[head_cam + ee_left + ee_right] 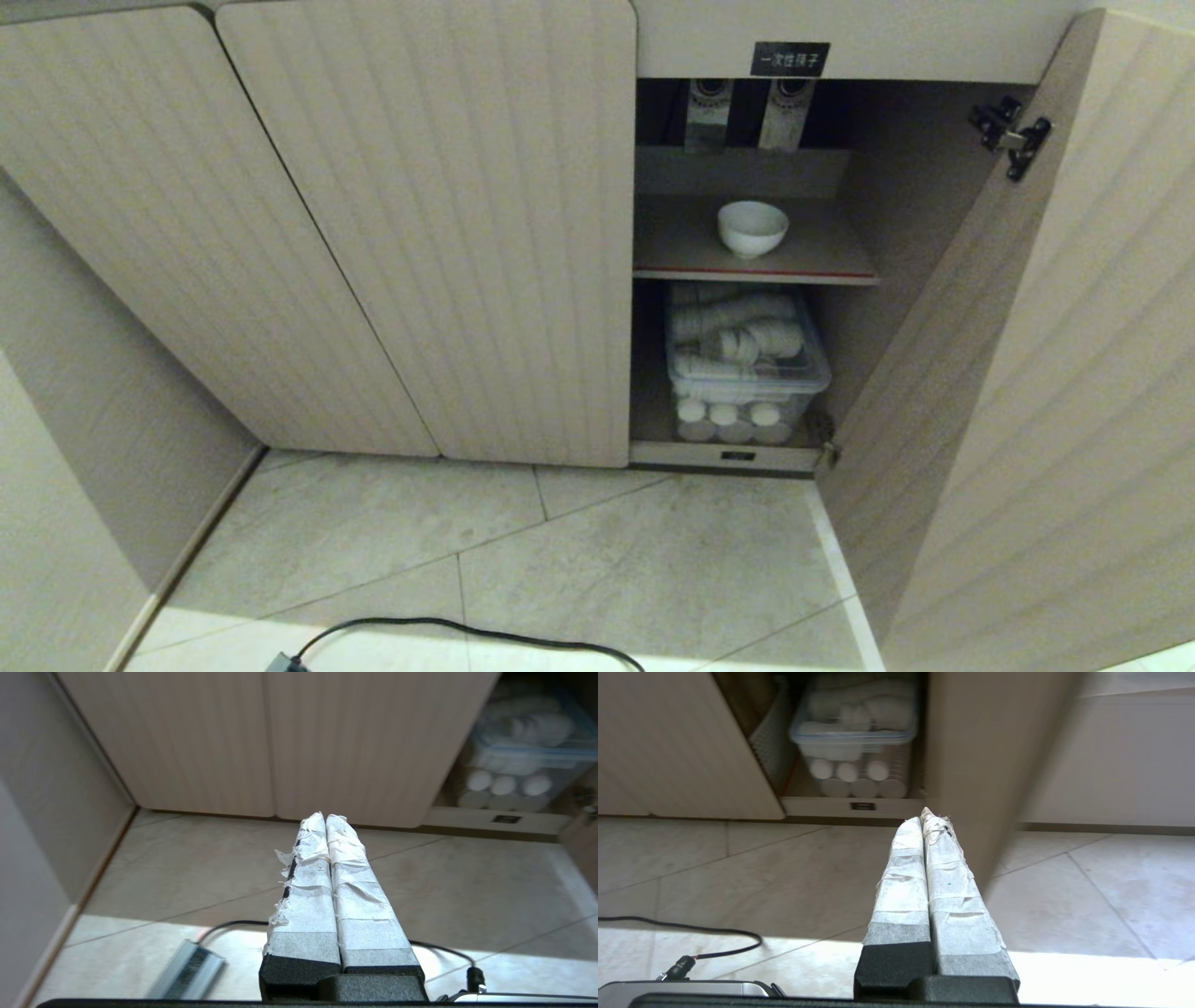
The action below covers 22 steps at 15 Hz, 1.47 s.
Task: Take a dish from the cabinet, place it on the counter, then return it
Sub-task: Close the cabinet door
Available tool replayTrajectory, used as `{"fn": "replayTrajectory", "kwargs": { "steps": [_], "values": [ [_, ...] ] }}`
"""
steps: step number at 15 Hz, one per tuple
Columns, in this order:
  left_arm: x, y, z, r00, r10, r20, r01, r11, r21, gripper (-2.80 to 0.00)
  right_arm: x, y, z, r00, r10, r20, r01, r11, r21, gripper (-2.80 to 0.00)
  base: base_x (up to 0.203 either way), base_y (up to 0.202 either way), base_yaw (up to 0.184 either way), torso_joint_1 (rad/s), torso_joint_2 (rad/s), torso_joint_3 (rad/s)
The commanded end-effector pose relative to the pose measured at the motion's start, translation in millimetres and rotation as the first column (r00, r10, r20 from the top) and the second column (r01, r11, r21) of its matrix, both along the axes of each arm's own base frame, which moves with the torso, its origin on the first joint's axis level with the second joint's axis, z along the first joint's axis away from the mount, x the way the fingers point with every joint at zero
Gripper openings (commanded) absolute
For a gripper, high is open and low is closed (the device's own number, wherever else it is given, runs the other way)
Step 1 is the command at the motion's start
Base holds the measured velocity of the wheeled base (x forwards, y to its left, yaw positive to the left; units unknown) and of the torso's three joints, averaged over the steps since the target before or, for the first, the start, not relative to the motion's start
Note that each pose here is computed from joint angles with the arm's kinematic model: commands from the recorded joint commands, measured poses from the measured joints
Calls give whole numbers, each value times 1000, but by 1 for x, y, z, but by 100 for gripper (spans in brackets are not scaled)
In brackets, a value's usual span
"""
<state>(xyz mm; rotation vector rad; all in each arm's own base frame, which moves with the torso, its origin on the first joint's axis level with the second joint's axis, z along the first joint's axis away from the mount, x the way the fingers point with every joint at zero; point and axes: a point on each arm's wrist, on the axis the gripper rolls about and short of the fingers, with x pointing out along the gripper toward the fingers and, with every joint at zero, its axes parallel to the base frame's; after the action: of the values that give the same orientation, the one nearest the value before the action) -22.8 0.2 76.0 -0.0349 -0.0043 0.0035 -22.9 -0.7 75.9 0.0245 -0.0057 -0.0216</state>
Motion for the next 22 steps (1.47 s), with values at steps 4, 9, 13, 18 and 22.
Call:
{"fn": "replayTrajectory", "kwargs": {
  "steps": [4,9,13,18,22],
  "values": [
    [0,0,0,1000,1,1,-1,1000,0,-280,0,0,0,1000,0,-1,0,1000,1,-280,0,-151,2,2,4,3],
    [0,0,0,1000,1,2,-1,1000,0,-280,0,0,0,1000,0,-1,0,1000,0,-280,0,0,0,0,0,0],
    [0,0,0,1000,1,2,-1,1000,0,-280,0,0,0,1000,2,-1,-2,1000,0,-280,0,0,0,0,0,0],
    [0,0,0,1000,1,2,-1,1000,0,-280,0,0,0,1000,2,-1,-2,1000,0,-280,0,0,0,0,0,0],
    [0,0,0,1000,1,1,-1,1000,0,-280,0,0,0,1000,0,-1,0,1000,1,-280,0,0,0,0,0,0]
  ]
}}
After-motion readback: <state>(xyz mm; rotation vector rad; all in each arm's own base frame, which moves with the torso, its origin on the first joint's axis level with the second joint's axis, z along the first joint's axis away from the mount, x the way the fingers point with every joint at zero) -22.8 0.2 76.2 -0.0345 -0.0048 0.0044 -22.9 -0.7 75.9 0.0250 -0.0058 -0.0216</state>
